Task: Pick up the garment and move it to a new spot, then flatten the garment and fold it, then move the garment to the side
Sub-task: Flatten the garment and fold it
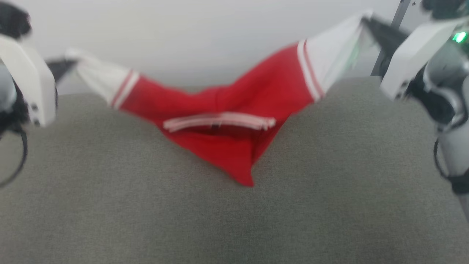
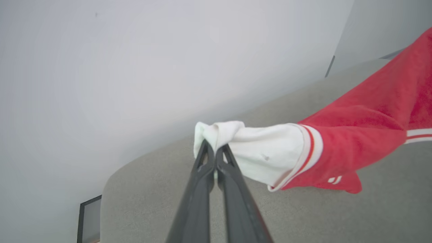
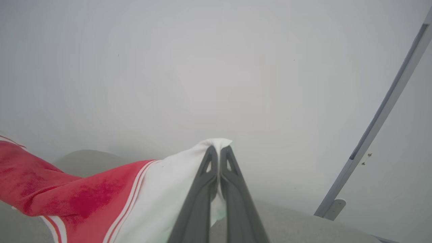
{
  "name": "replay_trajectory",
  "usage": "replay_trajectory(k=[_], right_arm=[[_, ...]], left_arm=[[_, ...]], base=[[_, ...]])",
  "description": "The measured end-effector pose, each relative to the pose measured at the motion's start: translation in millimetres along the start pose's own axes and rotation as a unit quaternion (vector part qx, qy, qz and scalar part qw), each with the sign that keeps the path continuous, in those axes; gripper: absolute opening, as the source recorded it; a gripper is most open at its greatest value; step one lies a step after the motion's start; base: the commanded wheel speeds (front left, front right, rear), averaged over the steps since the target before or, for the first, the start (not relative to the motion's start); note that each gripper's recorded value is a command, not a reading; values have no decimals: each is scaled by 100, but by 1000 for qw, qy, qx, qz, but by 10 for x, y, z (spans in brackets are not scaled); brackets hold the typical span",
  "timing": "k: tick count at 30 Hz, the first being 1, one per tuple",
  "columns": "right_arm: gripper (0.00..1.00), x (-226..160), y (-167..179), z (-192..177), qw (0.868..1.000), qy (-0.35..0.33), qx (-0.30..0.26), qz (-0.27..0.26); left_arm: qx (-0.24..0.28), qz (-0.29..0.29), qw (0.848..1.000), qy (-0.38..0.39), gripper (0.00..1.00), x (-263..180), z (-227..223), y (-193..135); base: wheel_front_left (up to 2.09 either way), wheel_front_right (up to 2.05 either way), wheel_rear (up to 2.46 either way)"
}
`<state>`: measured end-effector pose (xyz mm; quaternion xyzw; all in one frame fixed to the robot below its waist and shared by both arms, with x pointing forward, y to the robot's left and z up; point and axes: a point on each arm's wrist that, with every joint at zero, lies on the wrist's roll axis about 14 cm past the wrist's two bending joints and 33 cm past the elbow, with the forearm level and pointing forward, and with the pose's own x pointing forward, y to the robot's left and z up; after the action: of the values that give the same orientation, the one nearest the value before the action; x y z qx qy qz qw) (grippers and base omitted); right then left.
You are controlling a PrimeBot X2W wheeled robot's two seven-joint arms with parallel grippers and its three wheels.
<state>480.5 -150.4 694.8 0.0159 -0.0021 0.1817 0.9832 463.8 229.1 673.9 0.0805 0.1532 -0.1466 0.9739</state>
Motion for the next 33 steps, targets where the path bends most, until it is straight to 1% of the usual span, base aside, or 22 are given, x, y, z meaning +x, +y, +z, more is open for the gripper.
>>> replay_trajectory(k=[2, 4, 9, 11, 16, 20, 23, 28, 30, 33], right_arm=[[0, 11, -33, 230, 999, -30, -13, -9], [0, 28, -56, 429, 998, -62, -9, -14], [0, 84, -77, 765, 994, -107, -11, -27], [0, 116, -68, 821, 993, -110, -12, -28], [0, 209, -104, 860, 992, -117, -16, -35], [0, 356, -195, 883, 990, -131, -19, -45], [0, 515, -298, 917, 986, -147, -44, -58], [0, 892, -458, 798, 983, -157, -64, -69], [0, 1039, -543, 781, 979, -170, -87, -76], [0, 1244, -642, 771, 968, -201, -124, -81]], left_arm=[[5, 4, 999, -35, 0, -46, 256, 22], [14, 13, 998, -61, 0, -76, 455, 54], [31, 31, 993, -108, 0, -121, 845, 132], [35, 34, 992, -118, 0, -116, 940, 132], [40, 38, 990, -131, 0, -47, 1033, 142], [37, 38, 987, -152, 0, 104, 1141, 160], [41, 43, 983, -173, 0, 282, 1239, 198], [47, 59, 973, -220, 0, 646, 1448, 302], [43, 61, 969, -236, 0, 820, 1506, 333], [46, 67, 962, -260, 0, 1080, 1573, 385]], base=[[0, 0, 0], [0, 0, 0], [0, 0, 0], [0, 0, 0], [0, 0, 0], [0, 0, 0], [0, 0, 0], [0, 0, 0], [0, 0, 0], [0, 0, 0]])
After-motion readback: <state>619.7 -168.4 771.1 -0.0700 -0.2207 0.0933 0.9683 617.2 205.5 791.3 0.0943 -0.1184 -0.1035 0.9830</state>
